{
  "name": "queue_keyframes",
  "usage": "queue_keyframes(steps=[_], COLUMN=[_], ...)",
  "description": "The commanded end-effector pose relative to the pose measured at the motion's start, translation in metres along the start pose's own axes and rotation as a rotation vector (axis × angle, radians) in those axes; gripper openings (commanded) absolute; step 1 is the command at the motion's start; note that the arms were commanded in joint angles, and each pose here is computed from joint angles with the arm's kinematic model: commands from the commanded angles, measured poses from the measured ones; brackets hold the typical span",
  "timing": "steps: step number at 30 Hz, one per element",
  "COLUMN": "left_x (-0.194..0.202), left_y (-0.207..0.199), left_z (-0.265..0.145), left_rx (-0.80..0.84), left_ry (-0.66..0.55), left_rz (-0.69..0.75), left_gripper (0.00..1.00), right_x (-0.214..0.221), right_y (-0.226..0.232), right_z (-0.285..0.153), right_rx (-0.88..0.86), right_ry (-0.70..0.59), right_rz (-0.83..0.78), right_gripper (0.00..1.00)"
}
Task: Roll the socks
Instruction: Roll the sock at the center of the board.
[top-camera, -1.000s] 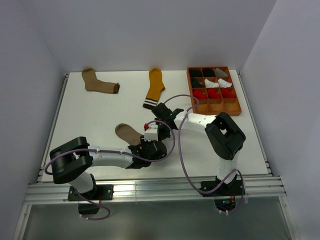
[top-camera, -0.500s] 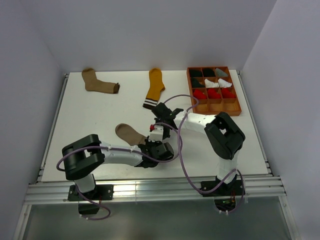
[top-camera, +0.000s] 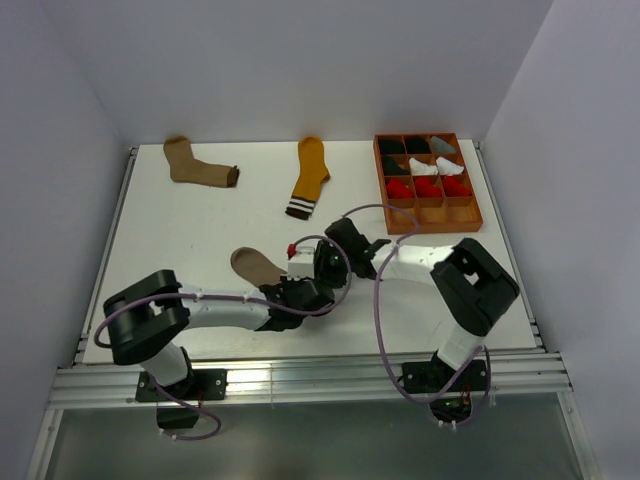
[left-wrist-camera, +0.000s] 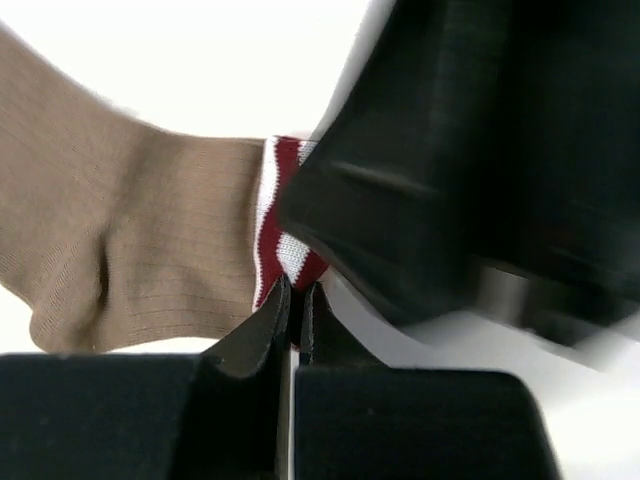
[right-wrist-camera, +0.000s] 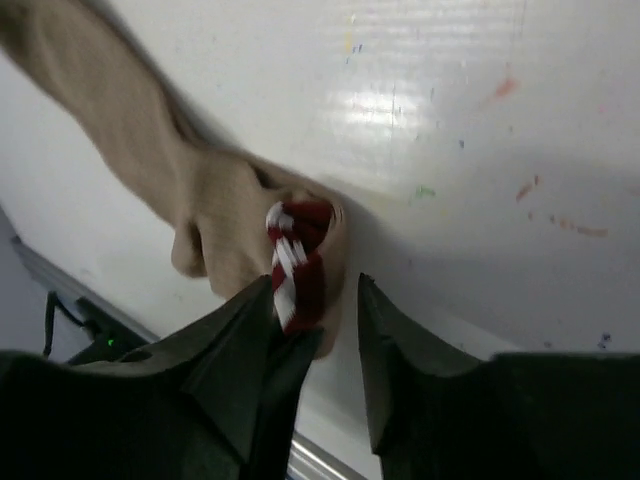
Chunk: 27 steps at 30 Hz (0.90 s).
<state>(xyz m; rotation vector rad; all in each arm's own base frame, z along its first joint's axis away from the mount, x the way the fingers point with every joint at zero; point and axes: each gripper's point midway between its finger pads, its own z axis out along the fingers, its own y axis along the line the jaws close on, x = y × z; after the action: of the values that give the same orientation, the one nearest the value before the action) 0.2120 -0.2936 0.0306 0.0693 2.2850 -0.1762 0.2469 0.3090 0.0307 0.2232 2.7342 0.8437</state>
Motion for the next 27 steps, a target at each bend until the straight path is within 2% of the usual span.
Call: queue_keyframes(steps=[1, 2, 4, 5, 6, 8, 9, 10, 17, 27], left_x=[0.014, 0.001, 0.005, -0.008, 0.004, -0.012, -0.007, -0.014, -0.02, -0.004], left_y=[-0.012, -0.011, -0.016, -0.014, -0.009, -0.011, -0.005, -0.013, 0.002, 0.021], left_z=[-0.011, -0.014, -0.02, -0.023, -0.025, -0.028, -0.027, -0.035, -0.036, -0.026], left_rx=[0.188, 0.225, 0.346, 0.384, 0.41, 0.483, 0.488, 0.561, 0.659, 0.66], left_ry=[0.128, 0.118, 0.153, 0.144, 0.188, 0.17, 0.183, 0.188, 0.222, 0.288], left_rz=[-0.1, -0.164, -0.242, -0.313, -0.331, -0.424, -0.446, -0.489, -0.664, -0.82], left_gripper=[0.0, 0.0, 0.0, 0.0, 0.0, 0.0, 0.0, 0.0, 0.0, 0.0], right_x=[-0.033, -0.029, -0.036, -0.031, -0.03, -0.027, -0.023, -0.021, -0.007, 0.008], right_y=[0.045, 0.034, 0.041, 0.036, 0.037, 0.037, 0.036, 0.037, 0.034, 0.024], right_z=[-0.032, -0.031, -0.041, -0.041, -0.041, -0.039, -0.037, -0.036, -0.018, 0.001], right_rx=[-0.261, -0.261, -0.321, -0.327, -0.34, -0.368, -0.379, -0.41, -0.448, -0.448], right_ry=[-0.152, -0.157, -0.211, -0.206, -0.206, -0.206, -0.187, -0.193, -0.145, -0.095], right_rz=[0.035, 0.046, 0.041, 0.036, 0.033, 0.026, 0.034, 0.031, 0.031, 0.027], right_gripper=[0.53, 0.57, 0.64, 0.64, 0.64, 0.64, 0.64, 0.64, 0.63, 0.57])
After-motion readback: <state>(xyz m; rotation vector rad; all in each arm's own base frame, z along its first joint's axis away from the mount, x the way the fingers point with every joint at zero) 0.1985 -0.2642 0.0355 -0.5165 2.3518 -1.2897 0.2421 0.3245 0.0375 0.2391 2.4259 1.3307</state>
